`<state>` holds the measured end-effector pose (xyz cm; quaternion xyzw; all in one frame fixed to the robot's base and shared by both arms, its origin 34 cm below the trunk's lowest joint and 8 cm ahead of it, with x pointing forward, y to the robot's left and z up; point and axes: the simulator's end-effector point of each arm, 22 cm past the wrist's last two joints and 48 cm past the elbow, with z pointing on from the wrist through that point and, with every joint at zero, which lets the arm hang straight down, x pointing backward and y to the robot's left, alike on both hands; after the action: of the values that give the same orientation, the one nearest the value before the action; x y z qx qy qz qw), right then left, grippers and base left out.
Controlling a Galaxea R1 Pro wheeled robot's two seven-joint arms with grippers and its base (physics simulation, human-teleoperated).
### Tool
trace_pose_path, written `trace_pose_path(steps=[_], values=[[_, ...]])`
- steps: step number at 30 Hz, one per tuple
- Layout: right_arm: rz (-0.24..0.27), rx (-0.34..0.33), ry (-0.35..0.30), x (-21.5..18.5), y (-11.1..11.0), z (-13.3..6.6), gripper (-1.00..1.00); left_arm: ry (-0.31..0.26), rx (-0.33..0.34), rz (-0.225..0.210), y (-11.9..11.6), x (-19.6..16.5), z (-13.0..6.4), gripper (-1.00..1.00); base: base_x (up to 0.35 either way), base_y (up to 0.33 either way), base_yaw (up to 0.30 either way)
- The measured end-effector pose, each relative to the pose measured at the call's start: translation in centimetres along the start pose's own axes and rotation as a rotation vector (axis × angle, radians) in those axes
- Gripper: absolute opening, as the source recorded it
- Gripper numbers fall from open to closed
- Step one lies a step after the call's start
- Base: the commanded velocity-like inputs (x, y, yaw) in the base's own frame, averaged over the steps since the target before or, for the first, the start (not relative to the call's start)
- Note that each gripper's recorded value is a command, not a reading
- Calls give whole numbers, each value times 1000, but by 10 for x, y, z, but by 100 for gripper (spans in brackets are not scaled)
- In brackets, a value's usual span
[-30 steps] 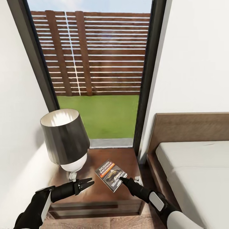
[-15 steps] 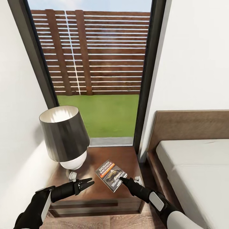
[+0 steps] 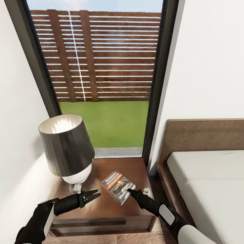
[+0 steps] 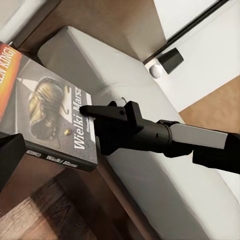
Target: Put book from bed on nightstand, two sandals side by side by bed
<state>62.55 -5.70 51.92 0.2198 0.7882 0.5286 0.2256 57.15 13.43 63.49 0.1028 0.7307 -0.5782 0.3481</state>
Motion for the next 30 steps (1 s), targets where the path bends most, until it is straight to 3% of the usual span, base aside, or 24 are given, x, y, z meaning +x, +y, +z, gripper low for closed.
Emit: trace_pose_path(steps=[13,23,30], values=[[-1,0,0,0,0,0,-100,0,0,0,0,0,0,100,173,0,0],[0,0,1,0,0,0,-100,0,1,-1,0,0,0,100,15,0,0],[-2,1,1,4,-14,3,-100,1,1,-1,10,12,1,100,0,0,0]])
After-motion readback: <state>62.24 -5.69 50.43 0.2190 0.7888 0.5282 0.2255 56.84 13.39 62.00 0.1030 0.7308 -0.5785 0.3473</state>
